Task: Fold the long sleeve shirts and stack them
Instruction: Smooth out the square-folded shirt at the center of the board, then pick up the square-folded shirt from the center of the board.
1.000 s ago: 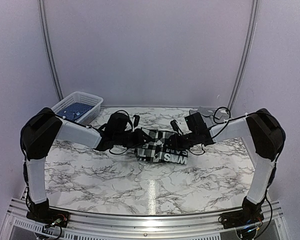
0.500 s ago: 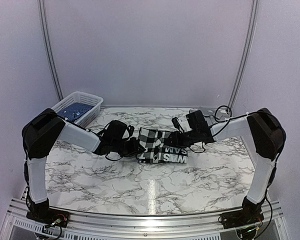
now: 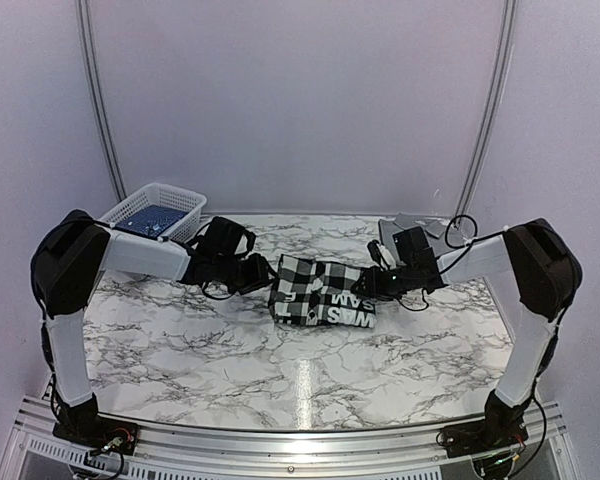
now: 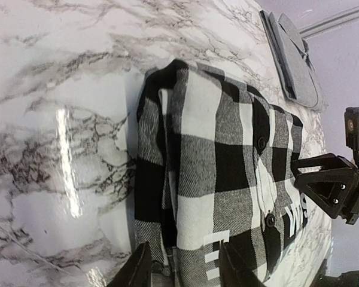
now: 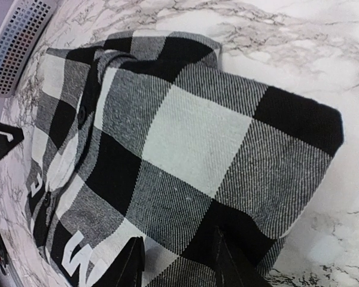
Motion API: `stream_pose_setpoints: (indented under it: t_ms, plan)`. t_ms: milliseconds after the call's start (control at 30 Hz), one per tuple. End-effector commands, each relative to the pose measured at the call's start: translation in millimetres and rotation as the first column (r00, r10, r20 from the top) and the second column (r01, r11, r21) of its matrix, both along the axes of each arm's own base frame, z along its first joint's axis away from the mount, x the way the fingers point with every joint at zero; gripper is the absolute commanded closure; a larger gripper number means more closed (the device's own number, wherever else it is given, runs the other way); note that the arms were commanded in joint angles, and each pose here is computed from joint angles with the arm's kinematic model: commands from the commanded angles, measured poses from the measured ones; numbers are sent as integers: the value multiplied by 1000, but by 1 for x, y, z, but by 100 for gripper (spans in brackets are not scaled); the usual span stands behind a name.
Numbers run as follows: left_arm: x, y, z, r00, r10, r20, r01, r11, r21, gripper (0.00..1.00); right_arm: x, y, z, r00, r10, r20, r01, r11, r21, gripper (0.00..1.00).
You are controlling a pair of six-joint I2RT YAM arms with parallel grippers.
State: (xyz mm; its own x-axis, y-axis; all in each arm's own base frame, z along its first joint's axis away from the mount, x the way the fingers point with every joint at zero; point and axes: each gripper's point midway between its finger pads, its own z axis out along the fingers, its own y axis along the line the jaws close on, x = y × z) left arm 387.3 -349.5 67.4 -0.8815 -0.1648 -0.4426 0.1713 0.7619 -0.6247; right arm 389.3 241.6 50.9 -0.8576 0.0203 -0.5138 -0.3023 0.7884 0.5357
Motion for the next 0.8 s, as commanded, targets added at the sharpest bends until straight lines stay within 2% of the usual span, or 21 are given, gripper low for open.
stream_pose_setpoints:
  t_ms: [0,133,333,533,767]
  plan:
    - [5,11,-17,999,-21,-40,25,994,104,54,2,-3,-9,1000,-2,-10,2,1000,-25,62]
    - [4,6,-26,995,-67,-71,74,991,115,38,3,-10,10,999,-24,26,25,998,-49,60]
    - [7,-2,-34,990,-99,-98,111,986,123,28,-4,-25,19,998,-52,34,56,991,-118,54]
    - [2,-8,-42,985,-109,-131,128,981,147,26,-12,-34,14,997,-69,27,73,986,-149,48]
    - [-6,-8,-60,982,-75,-174,117,963,242,29,-12,-46,8,994,-106,23,108,981,-164,47]
